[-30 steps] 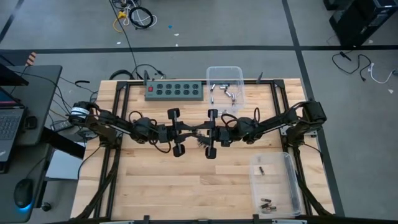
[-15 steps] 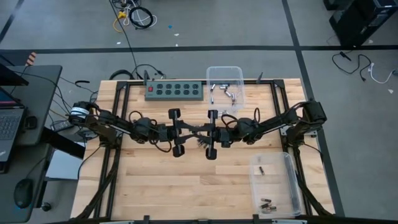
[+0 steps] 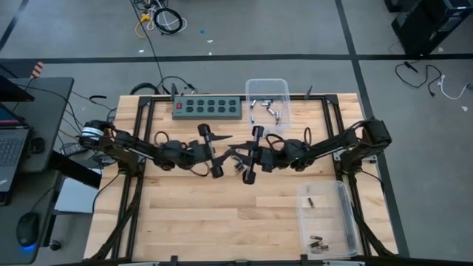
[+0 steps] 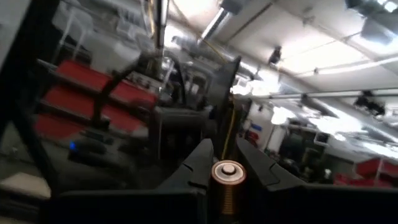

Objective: Sort batteries
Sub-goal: Put the black battery into the bottom transparent bin

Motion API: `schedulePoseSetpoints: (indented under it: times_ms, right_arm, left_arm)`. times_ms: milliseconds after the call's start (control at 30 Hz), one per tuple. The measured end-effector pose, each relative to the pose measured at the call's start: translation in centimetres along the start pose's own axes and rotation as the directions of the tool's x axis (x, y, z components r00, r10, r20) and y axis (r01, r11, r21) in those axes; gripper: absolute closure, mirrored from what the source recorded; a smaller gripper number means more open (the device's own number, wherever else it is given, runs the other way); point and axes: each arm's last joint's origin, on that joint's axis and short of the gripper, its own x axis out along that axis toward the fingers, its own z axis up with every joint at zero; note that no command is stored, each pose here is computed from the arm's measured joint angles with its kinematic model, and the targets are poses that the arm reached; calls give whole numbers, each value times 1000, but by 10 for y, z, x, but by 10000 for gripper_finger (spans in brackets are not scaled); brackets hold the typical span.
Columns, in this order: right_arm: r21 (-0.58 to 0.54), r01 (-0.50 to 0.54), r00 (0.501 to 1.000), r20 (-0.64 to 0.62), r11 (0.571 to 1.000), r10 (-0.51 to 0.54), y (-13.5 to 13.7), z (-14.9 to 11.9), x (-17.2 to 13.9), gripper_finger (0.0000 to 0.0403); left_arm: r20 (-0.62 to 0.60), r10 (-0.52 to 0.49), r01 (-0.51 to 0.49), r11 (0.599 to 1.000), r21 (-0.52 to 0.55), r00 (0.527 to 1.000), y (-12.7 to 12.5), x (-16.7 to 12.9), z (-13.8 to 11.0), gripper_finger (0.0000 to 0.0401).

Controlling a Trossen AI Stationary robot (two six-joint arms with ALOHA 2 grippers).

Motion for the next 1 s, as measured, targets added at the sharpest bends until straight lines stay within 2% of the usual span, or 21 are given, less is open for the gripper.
schedulePoseSetpoints:
  times_ms: [100, 200, 333, 400, 600, 667, 767, 867, 1000]
  right_arm:
    - [11, 14, 999, 29, 1000, -15, -3, 19, -1, 359]
    - [13, 22, 1000, 2, 1000, -22, -3, 24, -4, 359]
    - [22, 45, 999, -2, 999, -45, -7, 40, -8, 359]
    - [47, 68, 998, -13, 997, -67, -11, 50, -11, 359]
    - [194, 40, 988, -154, 980, -10, -29, 76, -28, 359]
    - [245, 31, 968, -249, 969, 32, -36, 81, -39, 359]
    - [320, 5, 902, -410, 947, 134, -42, 83, -60, 359]
    - [454, -14, 806, -523, 891, 279, -48, 87, -86, 359]
    - [595, 96, 585, -683, 798, 438, -49, 86, -125, 359]
  left_arm:
    - [-129, 6, -1, 999, 39, 992, -2, -2, -17, 164]
    - [-76, 11, -9, 1000, 18, 997, -1, -3, -9, 164]
    - [-133, 3, 1, 999, 32, 991, -3, -5, -17, 164]
    - [-114, 11, -8, 1000, 25, 993, -2, -4, -14, 164]
    - [-139, 23, -18, 999, 37, 990, -3, -5, -16, 164]
    - [-151, 32, -26, 999, 42, 988, -4, -5, -16, 164]
    - [-193, 33, -21, 998, 61, 981, -5, -6, -20, 164]
    - [-221, 32, -16, 997, 70, 975, -6, -7, -23, 164]
    - [-227, 27, -11, 997, 71, 973, -6, -7, -23, 164]
